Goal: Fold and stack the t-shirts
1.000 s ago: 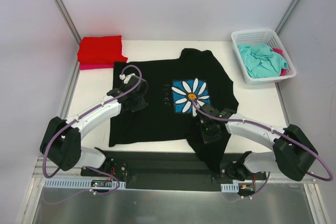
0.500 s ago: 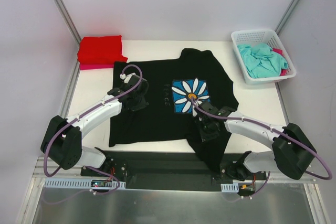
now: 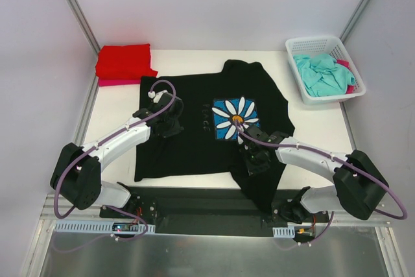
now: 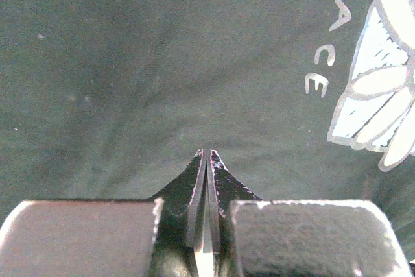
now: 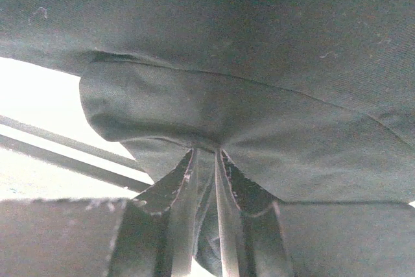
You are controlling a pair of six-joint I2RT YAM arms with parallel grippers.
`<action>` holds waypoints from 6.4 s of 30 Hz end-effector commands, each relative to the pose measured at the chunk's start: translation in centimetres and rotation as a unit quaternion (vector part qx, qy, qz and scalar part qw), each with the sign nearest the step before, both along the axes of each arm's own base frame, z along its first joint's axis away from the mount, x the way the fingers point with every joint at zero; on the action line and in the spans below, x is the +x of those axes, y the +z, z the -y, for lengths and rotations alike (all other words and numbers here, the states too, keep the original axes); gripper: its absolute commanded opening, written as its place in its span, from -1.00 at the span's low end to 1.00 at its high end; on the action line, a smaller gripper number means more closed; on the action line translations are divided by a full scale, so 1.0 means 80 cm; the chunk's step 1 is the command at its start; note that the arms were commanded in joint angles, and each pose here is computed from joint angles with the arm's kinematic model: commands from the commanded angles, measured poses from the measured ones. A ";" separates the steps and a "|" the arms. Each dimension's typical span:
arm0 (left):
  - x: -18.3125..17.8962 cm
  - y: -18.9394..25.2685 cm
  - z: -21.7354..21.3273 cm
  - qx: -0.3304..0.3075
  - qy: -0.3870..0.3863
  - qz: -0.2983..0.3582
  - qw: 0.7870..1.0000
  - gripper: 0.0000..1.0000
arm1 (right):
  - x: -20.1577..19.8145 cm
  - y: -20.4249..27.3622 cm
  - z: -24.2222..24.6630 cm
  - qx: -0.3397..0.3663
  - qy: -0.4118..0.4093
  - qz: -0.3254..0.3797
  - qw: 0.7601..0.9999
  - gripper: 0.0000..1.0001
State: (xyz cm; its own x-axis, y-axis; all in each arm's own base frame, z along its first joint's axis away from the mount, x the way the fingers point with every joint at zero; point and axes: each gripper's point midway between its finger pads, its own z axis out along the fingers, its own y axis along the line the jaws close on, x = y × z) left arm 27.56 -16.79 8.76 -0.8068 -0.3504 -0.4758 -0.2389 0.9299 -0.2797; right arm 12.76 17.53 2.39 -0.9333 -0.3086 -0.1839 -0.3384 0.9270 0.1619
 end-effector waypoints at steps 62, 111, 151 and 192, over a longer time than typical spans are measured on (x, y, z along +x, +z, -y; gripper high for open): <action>0.005 0.016 0.012 -0.007 -0.010 0.009 1.000 -1.00 | -0.032 0.022 0.000 -0.002 0.047 -0.004 0.999 -0.95; 0.005 0.011 0.015 -0.007 -0.013 0.002 1.000 -1.00 | -0.056 0.058 -0.011 0.012 0.063 0.000 0.998 -0.98; 0.019 0.033 0.021 -0.043 -0.035 0.049 0.997 -1.00 | 0.123 0.155 0.028 0.092 -0.102 0.202 0.970 -0.60; 0.101 -0.083 -0.024 -0.051 -0.005 -0.051 0.997 -1.00 | 0.248 0.000 0.028 0.145 -0.176 -0.045 0.973 -0.98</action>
State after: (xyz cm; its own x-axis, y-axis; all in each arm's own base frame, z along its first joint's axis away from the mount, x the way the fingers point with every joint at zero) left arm 37.85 -15.55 2.33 -0.8441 -0.3630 -0.3947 -0.2255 0.9081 -0.3528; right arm 35.28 15.19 1.82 -0.9830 0.1088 -0.1479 0.0300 0.8897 0.4556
